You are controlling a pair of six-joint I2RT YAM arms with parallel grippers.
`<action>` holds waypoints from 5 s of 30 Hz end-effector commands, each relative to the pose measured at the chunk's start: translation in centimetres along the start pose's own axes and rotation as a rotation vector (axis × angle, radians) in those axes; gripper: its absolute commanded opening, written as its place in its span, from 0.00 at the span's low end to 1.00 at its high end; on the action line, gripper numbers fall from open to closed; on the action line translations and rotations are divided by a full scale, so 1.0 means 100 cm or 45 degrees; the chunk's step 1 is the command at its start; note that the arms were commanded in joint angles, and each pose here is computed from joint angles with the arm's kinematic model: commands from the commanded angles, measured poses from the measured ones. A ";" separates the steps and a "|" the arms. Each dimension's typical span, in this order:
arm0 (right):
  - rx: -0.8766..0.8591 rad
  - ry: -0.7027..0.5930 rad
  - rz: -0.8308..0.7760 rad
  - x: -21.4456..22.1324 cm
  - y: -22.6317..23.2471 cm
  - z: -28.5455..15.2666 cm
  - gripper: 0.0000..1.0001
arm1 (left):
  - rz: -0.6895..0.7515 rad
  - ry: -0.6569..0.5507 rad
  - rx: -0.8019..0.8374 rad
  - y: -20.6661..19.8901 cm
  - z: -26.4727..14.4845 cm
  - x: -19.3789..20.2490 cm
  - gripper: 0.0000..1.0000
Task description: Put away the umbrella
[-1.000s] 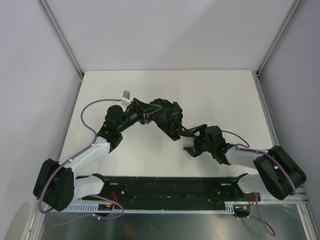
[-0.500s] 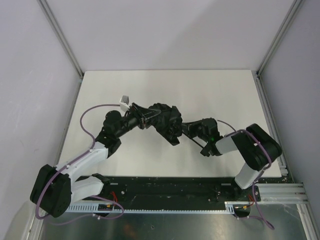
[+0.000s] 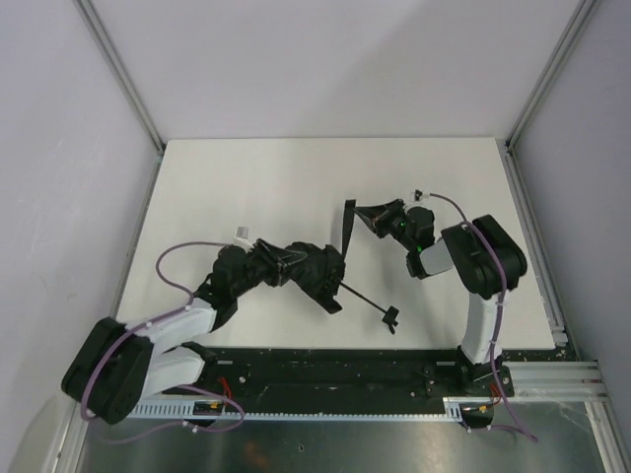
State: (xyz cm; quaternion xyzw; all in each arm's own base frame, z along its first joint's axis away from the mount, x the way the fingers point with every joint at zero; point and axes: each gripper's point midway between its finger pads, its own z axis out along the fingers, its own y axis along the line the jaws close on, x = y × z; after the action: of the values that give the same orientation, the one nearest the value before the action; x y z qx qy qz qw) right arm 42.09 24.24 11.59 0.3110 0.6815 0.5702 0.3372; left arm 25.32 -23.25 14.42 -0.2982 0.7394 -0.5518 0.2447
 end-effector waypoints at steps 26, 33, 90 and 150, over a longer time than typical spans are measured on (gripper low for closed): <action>0.486 0.736 -0.543 0.063 -0.068 -0.089 0.75 | 0.138 0.048 0.055 0.020 0.026 -0.002 0.00; 0.300 0.456 -0.196 0.089 -0.051 -0.113 0.78 | 0.049 0.067 0.292 -0.041 0.005 0.002 0.00; -0.472 0.771 -0.307 0.094 0.085 0.001 0.00 | 0.093 0.183 0.178 -0.012 0.005 0.021 0.00; 0.012 0.816 -2.192 0.204 0.016 -0.091 0.85 | -0.170 0.148 -0.919 0.183 0.001 0.026 0.00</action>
State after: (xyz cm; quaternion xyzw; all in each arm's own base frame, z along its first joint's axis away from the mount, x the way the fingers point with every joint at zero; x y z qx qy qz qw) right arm 23.35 35.31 13.72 -0.4219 0.7840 0.2269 0.3947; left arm 25.01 -24.67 2.38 -0.3627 0.8214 -0.4290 0.0983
